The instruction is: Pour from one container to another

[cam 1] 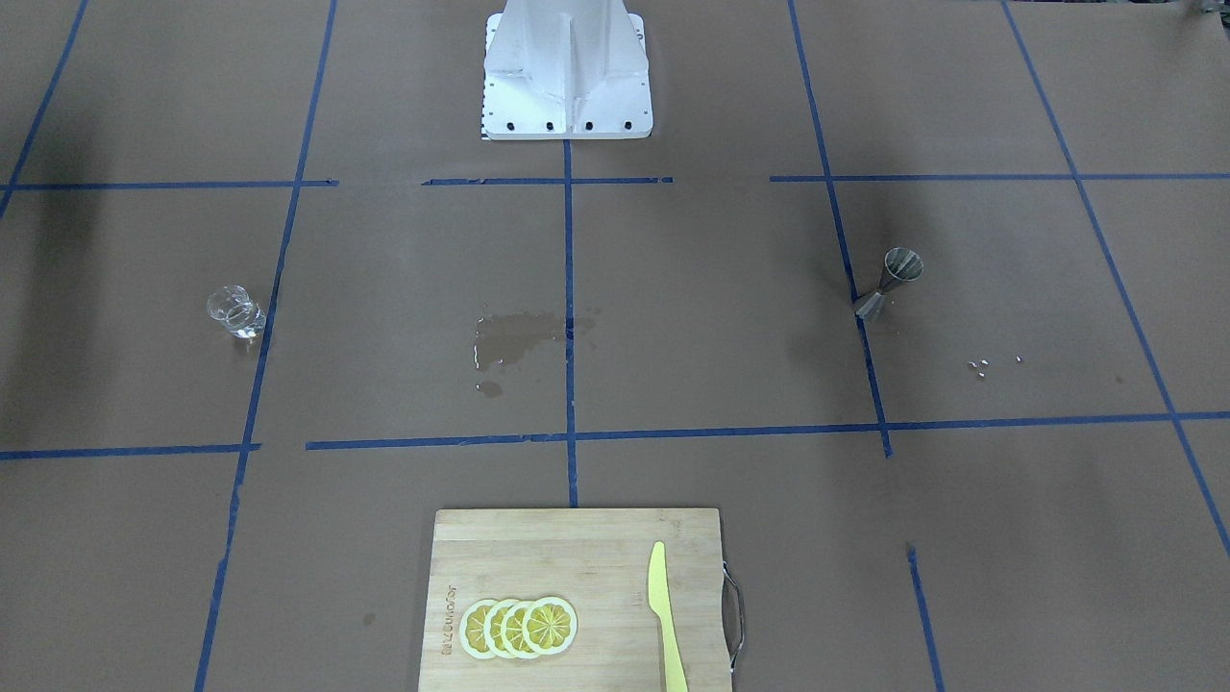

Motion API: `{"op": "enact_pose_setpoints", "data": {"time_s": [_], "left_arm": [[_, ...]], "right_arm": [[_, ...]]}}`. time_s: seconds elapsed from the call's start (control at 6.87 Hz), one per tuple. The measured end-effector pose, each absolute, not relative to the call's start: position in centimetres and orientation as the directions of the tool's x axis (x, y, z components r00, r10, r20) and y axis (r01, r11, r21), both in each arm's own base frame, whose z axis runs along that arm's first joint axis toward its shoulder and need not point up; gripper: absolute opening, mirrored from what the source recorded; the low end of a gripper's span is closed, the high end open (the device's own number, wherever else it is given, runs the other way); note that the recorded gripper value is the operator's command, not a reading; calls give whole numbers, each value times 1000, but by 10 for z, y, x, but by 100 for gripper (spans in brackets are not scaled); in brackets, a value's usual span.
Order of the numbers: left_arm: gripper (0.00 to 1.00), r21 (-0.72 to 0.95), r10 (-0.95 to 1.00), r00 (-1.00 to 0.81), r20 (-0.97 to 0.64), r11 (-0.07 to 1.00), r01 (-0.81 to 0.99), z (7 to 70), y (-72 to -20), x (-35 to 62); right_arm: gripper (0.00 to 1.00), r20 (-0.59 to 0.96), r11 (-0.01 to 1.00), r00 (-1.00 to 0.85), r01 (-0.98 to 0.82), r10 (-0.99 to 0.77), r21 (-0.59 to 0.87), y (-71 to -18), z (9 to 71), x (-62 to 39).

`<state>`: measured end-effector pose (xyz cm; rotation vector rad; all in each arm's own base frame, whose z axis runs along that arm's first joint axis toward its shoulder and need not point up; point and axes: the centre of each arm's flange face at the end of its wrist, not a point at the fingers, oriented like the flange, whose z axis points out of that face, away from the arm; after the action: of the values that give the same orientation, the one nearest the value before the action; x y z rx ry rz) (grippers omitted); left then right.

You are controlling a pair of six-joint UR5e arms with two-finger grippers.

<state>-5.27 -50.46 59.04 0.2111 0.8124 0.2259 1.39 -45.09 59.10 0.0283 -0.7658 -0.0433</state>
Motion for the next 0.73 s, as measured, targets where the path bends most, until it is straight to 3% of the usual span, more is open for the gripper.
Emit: {"op": "enact_pose_setpoints", "data": {"time_s": [0.73], "left_arm": [[100,397,253,593,-764,909,123,500,-504,98]], "right_arm": [[100,699,996,710,57,-86,64,-457,583,-1]]}}
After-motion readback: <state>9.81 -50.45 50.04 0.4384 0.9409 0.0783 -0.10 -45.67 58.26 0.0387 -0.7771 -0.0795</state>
